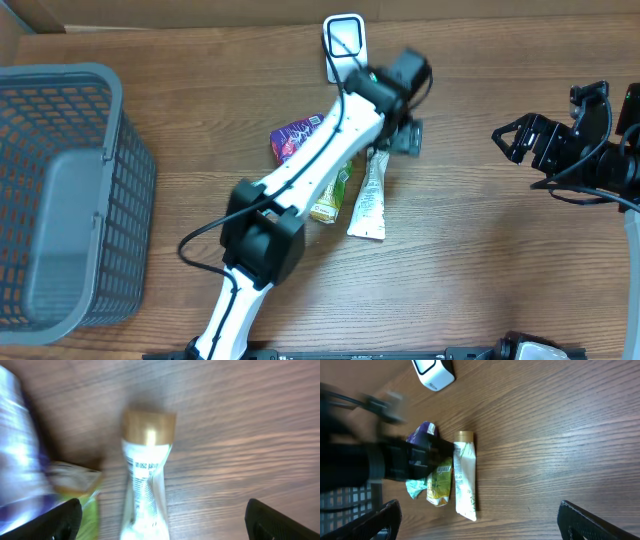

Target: Scan the item barcode

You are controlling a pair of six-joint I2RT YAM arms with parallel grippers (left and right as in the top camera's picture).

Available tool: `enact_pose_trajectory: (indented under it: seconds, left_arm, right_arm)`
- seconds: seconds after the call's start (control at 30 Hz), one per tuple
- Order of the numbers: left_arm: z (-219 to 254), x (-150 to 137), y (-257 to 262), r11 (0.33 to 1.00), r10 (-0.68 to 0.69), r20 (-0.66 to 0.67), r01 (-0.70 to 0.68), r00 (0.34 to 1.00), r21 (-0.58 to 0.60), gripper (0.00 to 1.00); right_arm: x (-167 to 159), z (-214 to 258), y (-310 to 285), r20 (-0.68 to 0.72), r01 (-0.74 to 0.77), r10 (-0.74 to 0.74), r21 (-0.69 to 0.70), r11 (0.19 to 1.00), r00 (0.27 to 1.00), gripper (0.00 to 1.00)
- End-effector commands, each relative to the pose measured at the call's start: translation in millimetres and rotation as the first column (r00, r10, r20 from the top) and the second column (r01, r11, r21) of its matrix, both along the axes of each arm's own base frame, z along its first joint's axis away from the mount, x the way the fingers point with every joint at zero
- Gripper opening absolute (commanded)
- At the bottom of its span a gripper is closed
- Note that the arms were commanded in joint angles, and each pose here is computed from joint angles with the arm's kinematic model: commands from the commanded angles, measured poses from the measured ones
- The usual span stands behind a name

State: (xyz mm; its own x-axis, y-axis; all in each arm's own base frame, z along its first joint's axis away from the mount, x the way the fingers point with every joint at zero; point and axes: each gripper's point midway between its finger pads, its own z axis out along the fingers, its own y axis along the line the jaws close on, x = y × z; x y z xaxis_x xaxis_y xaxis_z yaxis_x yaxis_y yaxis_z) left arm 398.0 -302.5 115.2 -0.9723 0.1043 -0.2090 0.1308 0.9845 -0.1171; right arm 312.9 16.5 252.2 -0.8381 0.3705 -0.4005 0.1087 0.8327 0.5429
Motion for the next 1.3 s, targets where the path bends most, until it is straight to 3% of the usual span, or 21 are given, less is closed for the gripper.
enact_pose_trajectory:
  seconds: [0.0,0.13,0.3,0.43,0.5,0.7,0.87,1.0,1.27]
  left_arm:
    - [151,27,31,0.992,-0.027,0.313,0.063,0.949,-0.106,0.95]
    - [233,18,88,0.987,0.059,0.432,0.011,0.900,-0.159,1.00]
    - [274,-8,167,0.982,0.166,0.457,-0.104,0.874,-0.157,1.00]
    - [271,-33,231,0.969,0.245,0.395,-0.225,0.885,-0.097,0.98]
    - [268,-36,241,0.974,0.228,0.383,-0.207,0.895,-0.096,0.98]
    - [267,-40,296,0.932,0.358,0.373,-0.350,0.856,-0.091,0.97]
    - [263,-59,341,0.884,0.453,0.359,-0.463,0.816,-0.061,0.97]
    - [264,-82,383,0.812,0.550,0.370,-0.583,0.749,-0.026,0.99]
    - [263,-94,418,0.742,0.630,0.368,-0.670,0.684,-0.024,1.00]
  right_arm:
    - [1,8,6,0.023,-0.034,0.034,-0.016,0.999,0.999,1.00]
    - [0,3,25,0.026,-0.136,0.137,-0.042,0.990,0.990,1.00]
    - [4,-7,63,0.016,-0.272,0.273,-0.047,0.961,0.962,0.99]
    - [11,-27,103,-0.018,-0.384,0.384,-0.034,0.923,0.923,0.89]
    - [13,-38,114,-0.050,-0.411,0.409,-0.020,0.912,0.911,0.88]
    - [12,-70,127,-0.166,-0.428,0.425,0.021,0.904,0.890,0.84]
    - [13,-81,127,-0.195,-0.413,0.411,0.034,0.910,0.891,0.85]
    - [10,-100,126,-0.216,-0.397,0.398,0.047,0.917,0.892,0.87]
    - [4,-142,137,-0.182,-0.408,0.423,0.118,0.905,0.887,0.91]
